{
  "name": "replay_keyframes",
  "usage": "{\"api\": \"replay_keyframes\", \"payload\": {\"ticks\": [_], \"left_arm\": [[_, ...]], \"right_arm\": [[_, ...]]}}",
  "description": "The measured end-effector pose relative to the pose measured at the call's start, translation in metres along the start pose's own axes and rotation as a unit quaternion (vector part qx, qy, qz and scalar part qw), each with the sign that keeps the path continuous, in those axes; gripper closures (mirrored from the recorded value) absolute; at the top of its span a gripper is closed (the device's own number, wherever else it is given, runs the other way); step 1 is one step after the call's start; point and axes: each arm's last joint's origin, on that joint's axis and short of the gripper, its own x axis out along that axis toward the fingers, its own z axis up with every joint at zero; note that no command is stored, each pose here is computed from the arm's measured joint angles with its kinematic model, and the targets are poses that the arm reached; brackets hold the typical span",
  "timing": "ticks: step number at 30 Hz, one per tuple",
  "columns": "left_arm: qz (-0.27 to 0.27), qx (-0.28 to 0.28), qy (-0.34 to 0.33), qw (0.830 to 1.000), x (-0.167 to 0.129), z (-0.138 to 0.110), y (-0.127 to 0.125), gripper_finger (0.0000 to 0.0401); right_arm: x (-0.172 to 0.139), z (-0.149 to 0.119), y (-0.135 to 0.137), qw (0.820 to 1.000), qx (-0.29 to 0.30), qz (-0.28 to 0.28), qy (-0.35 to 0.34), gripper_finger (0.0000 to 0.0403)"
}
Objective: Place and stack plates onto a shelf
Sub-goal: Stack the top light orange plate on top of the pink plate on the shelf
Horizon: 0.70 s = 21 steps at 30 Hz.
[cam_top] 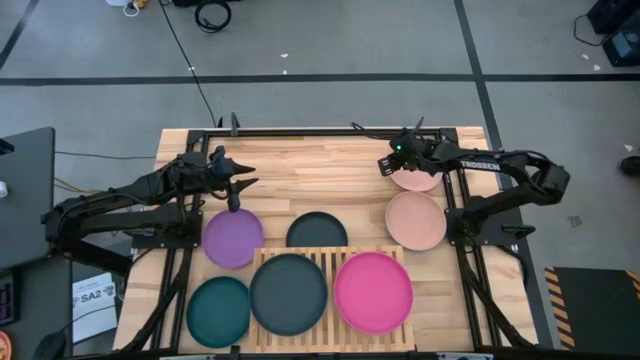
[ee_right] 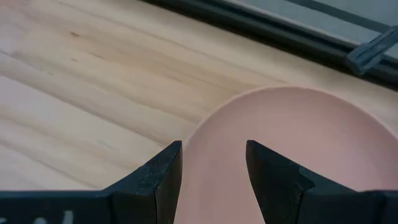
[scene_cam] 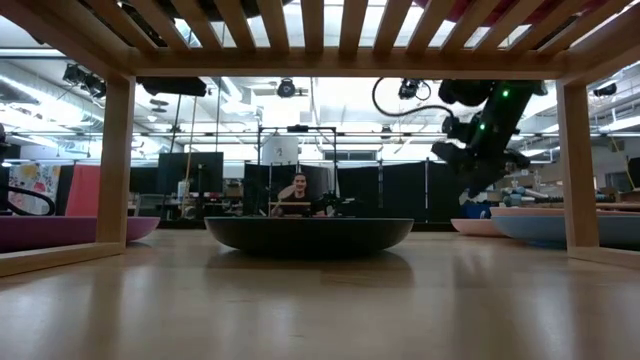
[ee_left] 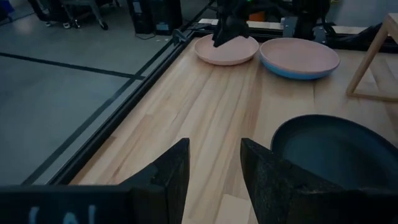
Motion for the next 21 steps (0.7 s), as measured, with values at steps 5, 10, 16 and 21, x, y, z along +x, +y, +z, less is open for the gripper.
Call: {"api": "replay_keyframes", "payload": {"ticks": [5, 10, 16, 21], "left_arm": [[0.0, -0.001, 0.0, 1.0, 0.0, 0.0, 0.0, 0.0253], [0.0, -0.001, 0.0, 1.0, 0.0, 0.0, 0.0, 0.0253], [0.0, 0.0, 0.0, 1.0, 0.0, 0.0, 0.0, 0.0253], [0.0, 0.0, 0.0, 1.0, 0.0, 0.0, 0.0, 0.0253]], "right_arm": [[0.012, 0.0, 0.006, 1.0, 0.017, 0.015, 0.003, 0.022], [0.023, -0.003, 0.009, 0.999, 0.03, 0.009, 0.015, 0.022], [0.037, -0.01, 0.013, 0.999, 0.014, 0.003, 0.037, 0.022], [0.045, -0.014, 0.018, 0.999, 0.003, 0.004, 0.044, 0.022]]}}
